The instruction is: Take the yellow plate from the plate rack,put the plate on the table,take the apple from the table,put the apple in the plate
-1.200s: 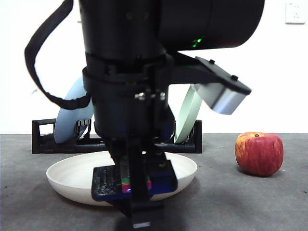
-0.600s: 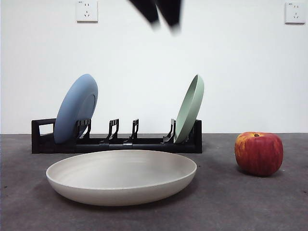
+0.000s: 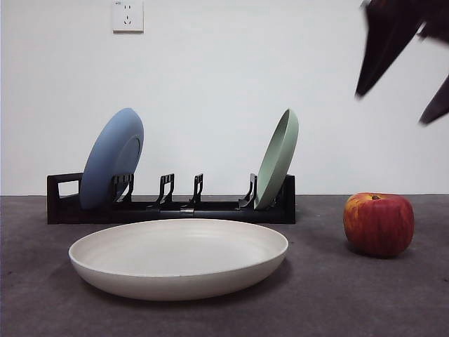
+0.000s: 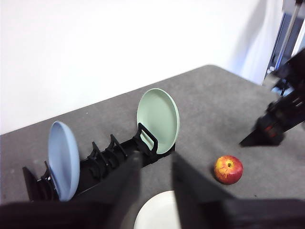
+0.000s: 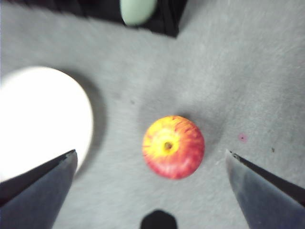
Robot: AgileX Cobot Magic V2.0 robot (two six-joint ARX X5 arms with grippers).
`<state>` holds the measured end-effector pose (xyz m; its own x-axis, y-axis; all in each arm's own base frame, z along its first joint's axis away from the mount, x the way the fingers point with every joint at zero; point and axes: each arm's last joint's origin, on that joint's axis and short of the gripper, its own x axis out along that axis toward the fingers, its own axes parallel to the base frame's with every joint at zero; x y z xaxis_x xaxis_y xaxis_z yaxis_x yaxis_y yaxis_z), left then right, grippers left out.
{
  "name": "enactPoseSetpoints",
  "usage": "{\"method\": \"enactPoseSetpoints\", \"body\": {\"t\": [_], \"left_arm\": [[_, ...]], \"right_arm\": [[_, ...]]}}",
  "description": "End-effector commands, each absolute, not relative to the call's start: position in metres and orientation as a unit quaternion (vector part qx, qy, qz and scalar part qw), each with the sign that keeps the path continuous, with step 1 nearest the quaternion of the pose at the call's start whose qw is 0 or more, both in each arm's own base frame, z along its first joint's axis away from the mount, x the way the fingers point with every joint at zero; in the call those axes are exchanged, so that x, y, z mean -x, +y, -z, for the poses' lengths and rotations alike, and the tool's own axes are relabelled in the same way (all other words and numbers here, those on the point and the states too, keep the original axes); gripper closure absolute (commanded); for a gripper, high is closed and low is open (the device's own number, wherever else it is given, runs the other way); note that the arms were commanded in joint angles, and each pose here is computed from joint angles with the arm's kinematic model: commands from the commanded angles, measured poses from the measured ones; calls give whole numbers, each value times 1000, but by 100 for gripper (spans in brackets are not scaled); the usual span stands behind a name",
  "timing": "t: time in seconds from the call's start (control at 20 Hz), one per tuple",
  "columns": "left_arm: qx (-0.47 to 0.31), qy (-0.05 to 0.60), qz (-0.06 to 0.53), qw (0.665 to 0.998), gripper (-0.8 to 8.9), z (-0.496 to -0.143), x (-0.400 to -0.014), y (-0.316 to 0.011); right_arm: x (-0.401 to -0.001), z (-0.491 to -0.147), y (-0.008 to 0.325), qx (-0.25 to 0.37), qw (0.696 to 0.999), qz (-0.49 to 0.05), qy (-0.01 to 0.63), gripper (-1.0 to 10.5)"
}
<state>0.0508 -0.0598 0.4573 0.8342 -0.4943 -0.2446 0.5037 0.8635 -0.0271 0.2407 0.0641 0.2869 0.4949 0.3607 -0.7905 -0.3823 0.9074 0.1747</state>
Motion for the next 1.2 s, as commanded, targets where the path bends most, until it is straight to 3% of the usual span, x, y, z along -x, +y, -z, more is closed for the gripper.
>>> {"method": "enactPoseSetpoints", "body": {"t": [0.05, 0.35, 0.9, 1.05, 1.2], "left_arm": [[-11, 139, 254, 957, 822, -453, -47, -52], [-23, 167, 248, 954, 822, -446, -42, -44], [-27, 170, 247, 953, 822, -445, -43, -45], [-30, 173, 247, 953, 822, -445, -43, -45], [-29, 173, 247, 953, 822, -445, -43, -45]], "right_arm": [[-255, -270, 75, 33, 856, -200, 475, 349], [-281, -227, 88, 64, 829, -171, 529, 348], [-297, -185, 106, 75, 800, -165, 572, 368], [-297, -184, 107, 79, 801, -157, 572, 711], [-297, -184, 107, 80, 799, -157, 575, 968]]}}
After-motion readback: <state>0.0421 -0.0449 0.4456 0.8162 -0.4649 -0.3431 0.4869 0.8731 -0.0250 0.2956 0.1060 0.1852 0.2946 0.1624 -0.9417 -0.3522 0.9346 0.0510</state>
